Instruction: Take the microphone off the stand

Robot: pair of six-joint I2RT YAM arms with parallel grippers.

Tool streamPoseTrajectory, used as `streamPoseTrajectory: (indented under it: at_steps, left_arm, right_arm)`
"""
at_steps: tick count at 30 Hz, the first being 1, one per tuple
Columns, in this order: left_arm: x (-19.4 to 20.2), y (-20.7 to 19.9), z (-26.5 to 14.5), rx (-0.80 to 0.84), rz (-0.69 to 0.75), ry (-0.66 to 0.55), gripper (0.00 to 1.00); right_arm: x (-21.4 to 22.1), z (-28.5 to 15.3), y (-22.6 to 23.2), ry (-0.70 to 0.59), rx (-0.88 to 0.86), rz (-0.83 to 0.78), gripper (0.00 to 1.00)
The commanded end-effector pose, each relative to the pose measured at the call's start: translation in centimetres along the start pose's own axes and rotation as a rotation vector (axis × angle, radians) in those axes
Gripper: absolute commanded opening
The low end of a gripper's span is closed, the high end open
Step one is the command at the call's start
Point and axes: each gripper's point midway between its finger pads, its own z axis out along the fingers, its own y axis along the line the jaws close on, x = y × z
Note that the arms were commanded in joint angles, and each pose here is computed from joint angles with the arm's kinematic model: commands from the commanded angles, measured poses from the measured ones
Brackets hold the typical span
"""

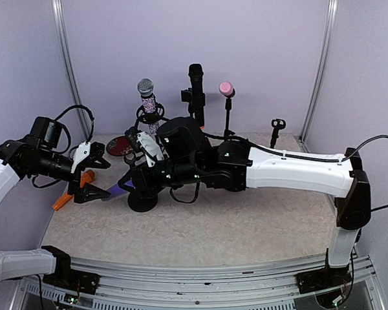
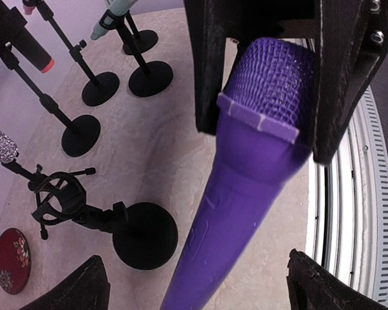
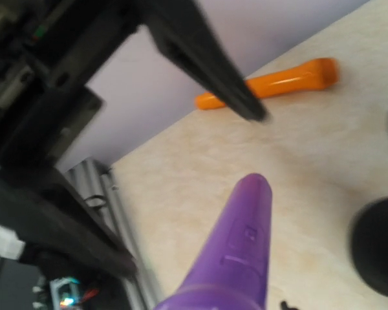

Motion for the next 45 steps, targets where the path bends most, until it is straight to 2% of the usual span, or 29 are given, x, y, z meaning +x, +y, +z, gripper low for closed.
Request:
streamPoseTrajectory:
  at_steps: [1,5,8,10,13,14,15,18,22,24,28,35,40,45]
  left_arm:
    - [0.3,-1.7,-0.1,0.059,0.045,0.008,0.90]
    - [0.9,-2.0,0.1,0.065,0.049,0.022,0.81]
    - [1.2,-2.2,0.2,0.068,0.052,0.023,0.70]
    - [1.2,-2.1,0.3,0.065,0.049,0.016,0.55]
    - [1.5,-1.8,0.5,0.048,0.043,0.024,0.22]
    - [1.6,-1.6,0.6,0.038,0.044,0.030,0.12]
    - [1.8,-1.5,0.5,0.025,0.047,0.034,0.07]
    - [2.4,-0.9,0.3,-0.025,0.056,0.055,0.06]
    - [5.3,0.6,0.1,-0.115,0.039,0.155,0.07]
    - [7.8,1.6,-0.2,-0.176,0.033,0.231,0.07]
    - [14.8,3.8,-0.8,-0.322,0.007,0.422,0.08]
    - [25.9,5.7,-1.8,-0.504,-0.075,0.693,0.15]
    - [29.6,5.8,-1.8,-0.563,-0.141,0.783,0.24]
    - [31.9,5.7,-1.8,-0.622,-0.134,0.842,0.38]
  right_arm:
    - [-4.5,-0.1,3.7,-0.107,-0.178,-0.004,0.00]
    - [-4.6,0.8,3.9,-0.119,-0.234,0.038,0.00]
    - [-4.4,1.0,4.0,-0.128,-0.248,0.042,0.00]
    - [-4.1,1.1,3.8,-0.123,-0.250,0.047,0.00]
    - [-3.8,1.1,3.4,-0.121,-0.241,0.054,0.00]
    - [-3.8,1.0,3.4,-0.122,-0.240,0.054,0.02]
    - [-3.8,0.9,3.2,-0.123,-0.235,0.055,0.14]
    - [-3.7,0.6,2.6,-0.130,-0.217,0.055,0.39]
    - [-4.3,-0.6,0.8,-0.158,-0.173,0.066,0.80]
    - [-4.9,-1.9,0.0,-0.189,-0.143,0.066,0.90]
    - [-5.4,-3.7,-1.7,-0.225,-0.082,0.060,0.97]
    - [-4.8,-3.7,-4.3,-0.210,0.055,0.049,0.98]
    - [-3.9,-2.1,-6.2,-0.168,0.149,-0.016,1.00]
    - [-3.3,0.7,-8.0,-0.109,0.235,-0.087,1.00]
